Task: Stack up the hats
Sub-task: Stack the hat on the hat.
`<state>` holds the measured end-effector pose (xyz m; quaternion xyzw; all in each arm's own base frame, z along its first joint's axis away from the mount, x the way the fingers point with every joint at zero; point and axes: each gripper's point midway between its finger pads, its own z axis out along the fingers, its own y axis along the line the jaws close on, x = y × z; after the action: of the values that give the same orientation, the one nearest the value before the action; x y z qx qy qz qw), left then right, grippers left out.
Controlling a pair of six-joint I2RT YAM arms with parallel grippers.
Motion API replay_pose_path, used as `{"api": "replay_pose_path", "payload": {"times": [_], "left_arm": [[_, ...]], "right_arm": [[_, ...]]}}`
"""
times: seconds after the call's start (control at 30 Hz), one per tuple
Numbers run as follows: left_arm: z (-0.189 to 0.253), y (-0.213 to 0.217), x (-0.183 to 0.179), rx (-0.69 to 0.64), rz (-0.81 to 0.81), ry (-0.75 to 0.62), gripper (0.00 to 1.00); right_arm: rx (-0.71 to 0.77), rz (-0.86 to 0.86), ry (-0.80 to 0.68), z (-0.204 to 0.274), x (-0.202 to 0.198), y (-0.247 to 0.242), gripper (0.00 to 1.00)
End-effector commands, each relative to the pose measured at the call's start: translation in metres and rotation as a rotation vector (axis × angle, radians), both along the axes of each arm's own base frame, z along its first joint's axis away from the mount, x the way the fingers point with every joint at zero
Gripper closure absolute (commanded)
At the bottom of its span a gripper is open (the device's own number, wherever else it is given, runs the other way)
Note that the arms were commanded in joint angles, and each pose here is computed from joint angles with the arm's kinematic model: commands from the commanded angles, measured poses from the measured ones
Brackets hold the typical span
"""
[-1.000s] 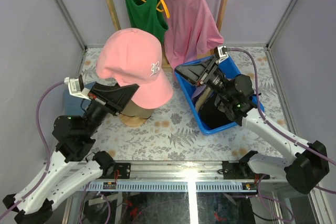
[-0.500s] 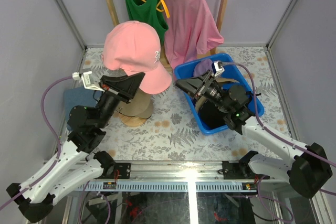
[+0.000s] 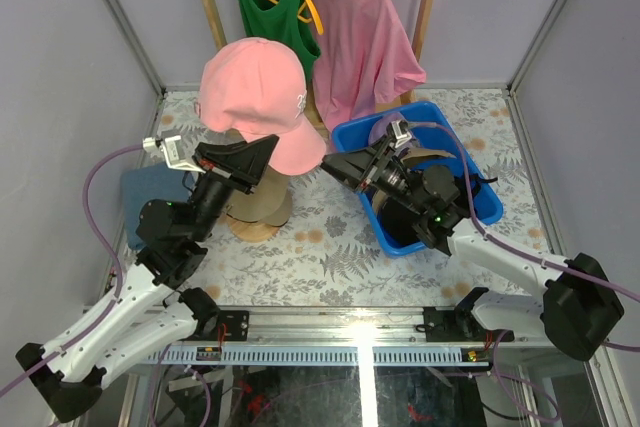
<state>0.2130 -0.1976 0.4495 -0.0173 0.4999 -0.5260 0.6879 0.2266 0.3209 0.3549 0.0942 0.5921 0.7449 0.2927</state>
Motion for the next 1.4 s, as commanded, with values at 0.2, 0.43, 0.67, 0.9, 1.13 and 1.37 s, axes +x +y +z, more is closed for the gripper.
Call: {"api": "replay_pose_path", "payload": {"times": [0.2, 0.43, 0.67, 0.9, 1.13, 1.37], "left_arm": [[0.015, 0.012, -0.005, -0.049, 0.040, -0.088, 1.00], [0.002, 0.013, -0.005, -0.037, 0.050, -0.080, 1.00], [-0.006, 0.015, -0.007, -0.033, 0.050, -0.075, 1.00], [-0.012, 0.014, -0.006, -0.026, 0.050, -0.067, 1.00], [-0.015, 0.013, -0.004, -0.020, 0.050, -0.060, 1.00], [-0.009, 0.022, -0.015, -0.044, 0.051, -0.088, 1.00]], "right_arm": [[0.129, 0.010, -0.094, 0.050, -0.003, 0.011, 0.47], [0.148, 0.024, -0.097, 0.053, -0.001, 0.019, 0.48], [0.160, 0.022, -0.103, 0.054, -0.005, 0.017, 0.48], [0.159, 0.024, -0.111, 0.058, -0.007, 0.017, 0.48], [0.190, 0.083, -0.108, 0.061, -0.007, 0.033, 0.59], [0.208, 0.135, -0.102, 0.048, -0.001, 0.043, 0.87]]}}
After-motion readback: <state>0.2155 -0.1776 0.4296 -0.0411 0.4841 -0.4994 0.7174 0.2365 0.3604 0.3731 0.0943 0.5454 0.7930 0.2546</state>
